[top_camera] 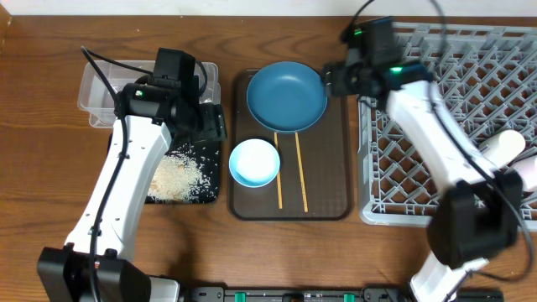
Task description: Sort waste into correct bins and load items into the dishwasher rack
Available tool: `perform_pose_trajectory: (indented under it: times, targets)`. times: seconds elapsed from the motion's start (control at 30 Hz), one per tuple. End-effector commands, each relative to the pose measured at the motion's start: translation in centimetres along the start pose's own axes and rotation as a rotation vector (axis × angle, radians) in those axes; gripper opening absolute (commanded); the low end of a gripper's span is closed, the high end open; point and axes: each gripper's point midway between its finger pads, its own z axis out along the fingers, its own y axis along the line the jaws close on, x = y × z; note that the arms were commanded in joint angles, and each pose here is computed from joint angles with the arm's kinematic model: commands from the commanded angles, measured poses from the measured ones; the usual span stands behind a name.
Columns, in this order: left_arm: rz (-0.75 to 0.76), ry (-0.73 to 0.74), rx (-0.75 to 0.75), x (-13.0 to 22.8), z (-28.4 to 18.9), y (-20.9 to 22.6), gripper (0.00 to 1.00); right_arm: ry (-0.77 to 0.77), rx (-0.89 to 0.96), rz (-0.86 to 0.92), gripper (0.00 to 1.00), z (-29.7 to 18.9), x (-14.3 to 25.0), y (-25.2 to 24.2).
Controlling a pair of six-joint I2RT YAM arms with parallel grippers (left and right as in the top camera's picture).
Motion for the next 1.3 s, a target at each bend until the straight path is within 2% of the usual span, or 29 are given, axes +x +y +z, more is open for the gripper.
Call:
perform_pose_trajectory:
  times: [0.0, 0.1, 0.27, 0.4, 0.47, 0.6, 0.7, 0.8, 0.97, 1.1, 1.27]
  targets:
    - [0.003, 0.016, -0.019, 0.4, 0.5, 0.4, 0.78, 0.037, 0.083, 0.043, 0.65, 3.5, 1.5, -0.2]
    - [0.003, 0.016, -0.019, 0.4, 0.5, 0.4, 0.78, 0.093, 0.110, 0.079, 0.58, 6.3, 3.6, -0.1]
    - [0.003, 0.016, -0.019, 0.4, 0.5, 0.4, 0.78, 0.140, 0.167, 0.168, 0.37, 8.9, 5.7, -1.0]
    - [0.003, 0.016, -0.019, 0.4, 0.5, 0.4, 0.78, 0.139, 0.173, 0.196, 0.08, 9.2, 5.9, -1.2]
    - [0.003, 0.016, -0.019, 0.4, 0.5, 0.4, 0.78, 0.115, 0.186, 0.197, 0.01, 8.8, 5.1, -1.4]
    - [0.003, 0.016, -0.019, 0.4, 0.5, 0.4, 0.78, 0.026, 0.224, 0.176, 0.01, 6.0, 1.8, -2.6]
    - [0.003, 0.015, -0.018, 0.4, 0.5, 0.4, 0.78, -0.076, 0.229, 0.129, 0.01, 2.0, -2.0, -3.7]
    - [0.003, 0.015, -0.018, 0.4, 0.5, 0.4, 0.78, -0.205, 0.266, 0.112, 0.01, -3.6, -5.7, -5.8]
    - [0.003, 0.015, -0.019, 0.3, 0.5, 0.4, 0.78, -0.410, 0.438, 0.013, 0.01, -14.1, -10.3, -11.8]
    - [0.004, 0.012, -0.017, 0.3, 0.5, 0.4, 0.79, -0.455, 0.604, -0.149, 0.01, -19.9, -11.5, -16.8]
    - [0.004, 0.012, -0.017, 0.3, 0.5, 0.4, 0.78, -0.374, 0.914, -0.190, 0.01, -25.3, -10.0, -25.2]
